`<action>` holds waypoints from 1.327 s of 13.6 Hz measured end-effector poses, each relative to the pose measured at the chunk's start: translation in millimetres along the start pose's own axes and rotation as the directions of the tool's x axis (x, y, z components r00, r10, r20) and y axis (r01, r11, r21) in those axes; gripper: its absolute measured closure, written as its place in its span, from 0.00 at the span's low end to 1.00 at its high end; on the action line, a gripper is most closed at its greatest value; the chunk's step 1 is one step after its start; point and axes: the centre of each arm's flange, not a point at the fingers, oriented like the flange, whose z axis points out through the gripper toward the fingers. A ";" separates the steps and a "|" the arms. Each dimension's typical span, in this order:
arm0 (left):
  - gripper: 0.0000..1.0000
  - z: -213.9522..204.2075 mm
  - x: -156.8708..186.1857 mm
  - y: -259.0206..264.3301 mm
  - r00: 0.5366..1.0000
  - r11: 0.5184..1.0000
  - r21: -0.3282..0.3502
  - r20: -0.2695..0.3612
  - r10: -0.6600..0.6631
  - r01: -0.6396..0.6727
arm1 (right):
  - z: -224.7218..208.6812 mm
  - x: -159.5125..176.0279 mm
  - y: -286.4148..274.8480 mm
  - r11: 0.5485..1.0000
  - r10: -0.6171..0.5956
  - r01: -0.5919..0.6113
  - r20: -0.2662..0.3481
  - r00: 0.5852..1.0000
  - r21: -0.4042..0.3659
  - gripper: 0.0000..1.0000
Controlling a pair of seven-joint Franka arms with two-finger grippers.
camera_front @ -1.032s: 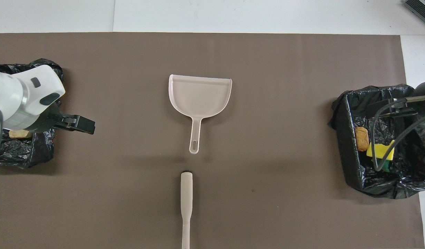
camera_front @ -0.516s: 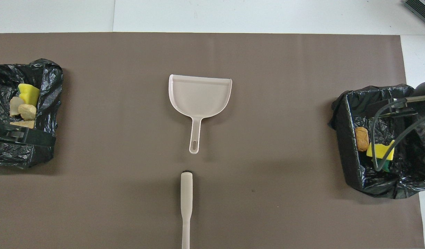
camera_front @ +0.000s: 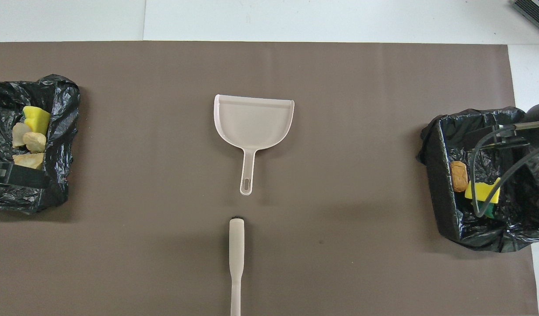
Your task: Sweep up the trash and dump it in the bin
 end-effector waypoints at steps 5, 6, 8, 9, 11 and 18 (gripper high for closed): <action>0.00 -1.9 -0.8 -7.4 1.000 1.000 -0.002 -0.004 -0.011 0.011 | 0.0 0.0 0.0 1.000 0.000 0.000 0.000 1.000 0.000 0.00; 0.00 -2.7 -0.8 -7.3 1.000 1.000 -0.002 -0.005 -0.011 0.011 | 0.0 0.0 0.0 1.000 0.000 0.000 0.000 1.000 0.000 0.00; 0.00 -3.8 -0.7 -7.0 1.000 1.000 -0.002 -0.008 -0.010 0.010 | 0.0 0.0 0.0 1.000 0.000 0.000 0.000 1.000 0.000 0.00; 0.00 -4.9 -0.9 -8.0 1.000 1.000 -0.002 -0.010 -0.012 0.012 | 0.0 0.0 0.0 1.000 0.000 0.000 0.000 1.000 0.000 0.00; 0.00 -9.7 -2.4 -15.7 0.999 1.000 -0.005 -0.021 -0.024 0.024 | 0.0 0.0 0.0 1.000 0.000 0.000 0.000 1.000 0.000 0.00; 0.00 -18.3 -4.8 -14.8 0.999 1.000 -0.009 -0.041 -0.019 0.019 | 0.0 0.0 0.0 1.000 0.000 0.000 0.000 1.000 0.000 0.00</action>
